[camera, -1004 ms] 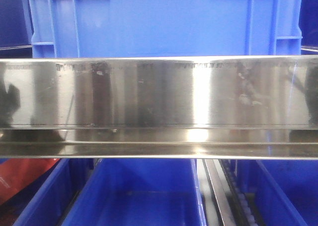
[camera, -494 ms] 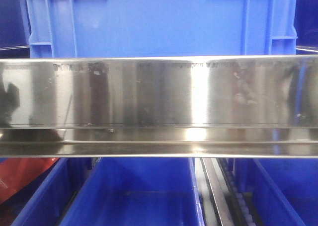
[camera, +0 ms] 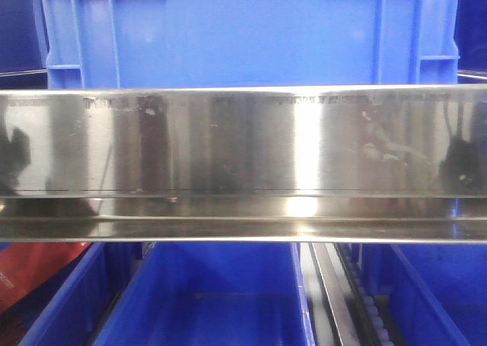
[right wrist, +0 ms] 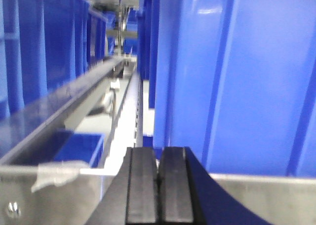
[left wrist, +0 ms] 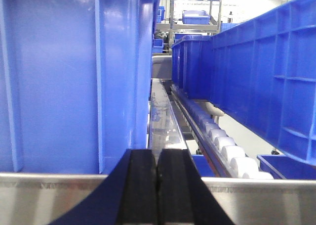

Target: Place valve from conveyor to right shelf box

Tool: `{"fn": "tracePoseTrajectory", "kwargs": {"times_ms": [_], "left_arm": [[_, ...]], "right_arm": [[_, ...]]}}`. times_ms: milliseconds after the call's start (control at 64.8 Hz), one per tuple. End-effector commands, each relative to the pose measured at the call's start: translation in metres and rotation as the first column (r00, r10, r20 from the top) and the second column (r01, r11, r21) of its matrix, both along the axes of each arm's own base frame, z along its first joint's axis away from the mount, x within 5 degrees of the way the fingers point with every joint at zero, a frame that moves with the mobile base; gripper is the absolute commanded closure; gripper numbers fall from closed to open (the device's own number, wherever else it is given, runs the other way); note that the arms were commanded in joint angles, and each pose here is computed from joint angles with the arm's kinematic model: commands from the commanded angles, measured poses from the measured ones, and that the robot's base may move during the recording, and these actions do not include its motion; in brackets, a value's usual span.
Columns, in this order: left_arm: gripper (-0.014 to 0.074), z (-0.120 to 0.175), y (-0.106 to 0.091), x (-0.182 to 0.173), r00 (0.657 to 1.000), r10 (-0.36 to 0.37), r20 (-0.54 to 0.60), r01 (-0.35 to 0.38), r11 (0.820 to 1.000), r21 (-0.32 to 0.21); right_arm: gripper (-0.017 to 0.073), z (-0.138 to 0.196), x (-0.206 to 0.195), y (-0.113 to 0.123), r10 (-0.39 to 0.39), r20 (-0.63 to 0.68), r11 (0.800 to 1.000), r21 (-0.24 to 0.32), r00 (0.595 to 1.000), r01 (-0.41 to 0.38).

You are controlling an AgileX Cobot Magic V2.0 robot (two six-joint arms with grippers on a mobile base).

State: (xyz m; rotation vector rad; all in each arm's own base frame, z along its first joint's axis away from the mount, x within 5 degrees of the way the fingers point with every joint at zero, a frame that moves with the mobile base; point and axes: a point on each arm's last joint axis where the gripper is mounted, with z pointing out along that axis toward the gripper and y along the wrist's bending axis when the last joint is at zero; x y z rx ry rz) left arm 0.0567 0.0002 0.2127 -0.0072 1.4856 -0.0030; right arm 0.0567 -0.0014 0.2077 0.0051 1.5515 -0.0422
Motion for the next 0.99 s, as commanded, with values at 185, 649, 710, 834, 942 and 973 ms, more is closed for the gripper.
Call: {"fn": "tracePoseTrajectory", "kwargs": {"times_ms": [185, 649, 710, 834, 942, 973], "left_arm": [[0.0705, 0.0023, 0.0000, -0.0007, 1.000, 0.000, 0.023, 0.000, 1.000, -0.003], [0.0705, 0.0023, 0.0000, -0.0007, 1.000, 0.000, 0.023, 0.000, 1.000, -0.003], [0.0705, 0.0023, 0.0000, -0.0007, 1.000, 0.000, 0.023, 0.000, 1.000, -0.003], [0.0705, 0.0023, 0.0000, -0.0007, 1.000, 0.000, 0.023, 0.000, 1.000, -0.003], [0.0705, 0.0023, 0.0000, -0.0007, 1.000, 0.000, 0.023, 0.000, 1.000, -0.003], [0.0705, 0.0023, 0.0000, -0.0007, 1.000, 0.000, 0.023, 0.000, 1.000, -0.003]], "right_arm": [[0.0721, 0.0040, -0.0005, -0.0010, -0.014, 0.051, 1.000, 0.011, 0.999, 0.013], [0.0721, 0.0040, -0.0005, -0.0010, -0.014, 0.051, 1.000, 0.011, 0.999, 0.013], [0.0721, 0.0040, -0.0005, -0.0010, -0.014, 0.051, 1.000, 0.011, 0.999, 0.013], [0.0721, 0.0040, -0.0005, -0.0010, -0.014, 0.051, 1.000, 0.011, 0.999, 0.013], [0.0721, 0.0040, -0.0005, -0.0010, -0.014, 0.051, 1.000, 0.011, 0.999, 0.013], [0.0721, 0.0040, -0.0005, -0.0010, -0.014, 0.051, 1.000, 0.011, 0.999, 0.013]]}}
